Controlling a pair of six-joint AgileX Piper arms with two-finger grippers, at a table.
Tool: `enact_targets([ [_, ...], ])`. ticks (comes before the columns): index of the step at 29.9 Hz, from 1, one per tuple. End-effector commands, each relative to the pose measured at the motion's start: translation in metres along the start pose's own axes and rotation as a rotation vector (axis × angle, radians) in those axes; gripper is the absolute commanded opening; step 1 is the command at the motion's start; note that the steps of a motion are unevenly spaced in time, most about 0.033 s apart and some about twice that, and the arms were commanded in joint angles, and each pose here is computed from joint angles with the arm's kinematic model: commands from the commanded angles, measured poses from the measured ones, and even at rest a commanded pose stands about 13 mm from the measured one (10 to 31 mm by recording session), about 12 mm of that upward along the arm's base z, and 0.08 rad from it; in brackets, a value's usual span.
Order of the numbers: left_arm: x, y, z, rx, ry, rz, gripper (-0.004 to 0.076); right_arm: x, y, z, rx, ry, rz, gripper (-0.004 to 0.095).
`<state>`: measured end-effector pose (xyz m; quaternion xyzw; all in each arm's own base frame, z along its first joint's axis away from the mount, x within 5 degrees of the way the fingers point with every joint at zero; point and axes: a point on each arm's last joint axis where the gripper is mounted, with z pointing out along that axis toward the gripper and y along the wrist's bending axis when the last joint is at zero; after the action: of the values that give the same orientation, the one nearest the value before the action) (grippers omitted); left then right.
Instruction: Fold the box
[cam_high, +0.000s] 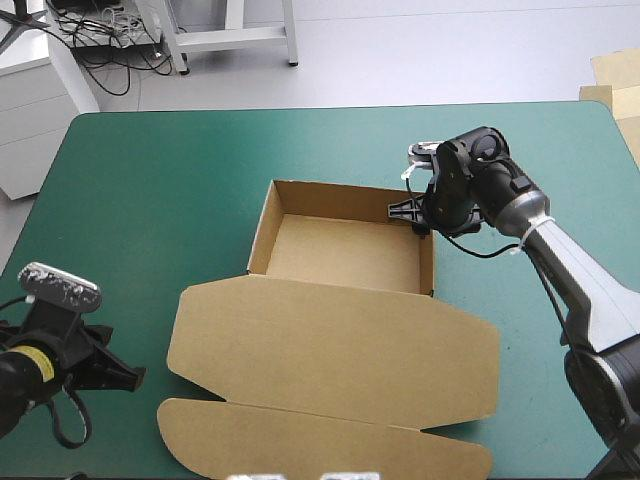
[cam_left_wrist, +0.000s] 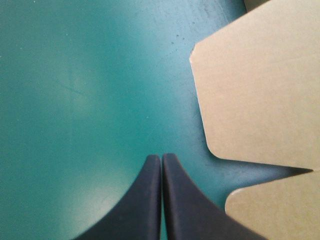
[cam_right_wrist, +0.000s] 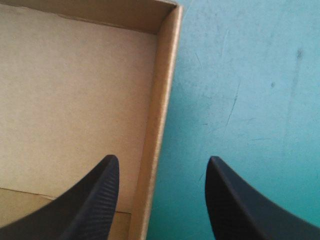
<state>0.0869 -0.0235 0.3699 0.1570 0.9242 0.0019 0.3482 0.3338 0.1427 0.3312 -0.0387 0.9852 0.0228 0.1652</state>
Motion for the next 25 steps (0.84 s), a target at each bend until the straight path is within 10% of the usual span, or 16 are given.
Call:
enact_targets([
  [1,0.011,0.000,-0.004,0.016,-0.079,-0.039,-0.0010,-0.002,-0.005,-0.012,0.000,-0.032,0.016,0.0484],
  [14,0.066,-0.021,0.038,0.180,0.022,-0.026,-0.0010,-0.007,0.004,0.038,0.016,0.091,0.047,0.0470],
  [21,0.076,-0.025,0.053,0.195,0.055,-0.032,-0.0010,-0.007,0.005,0.047,0.028,0.114,0.051,-0.0026],
  [25,0.078,-0.025,0.057,0.190,0.057,-0.029,-0.0010,-0.009,0.003,0.045,0.046,0.098,0.049,-0.0020],
])
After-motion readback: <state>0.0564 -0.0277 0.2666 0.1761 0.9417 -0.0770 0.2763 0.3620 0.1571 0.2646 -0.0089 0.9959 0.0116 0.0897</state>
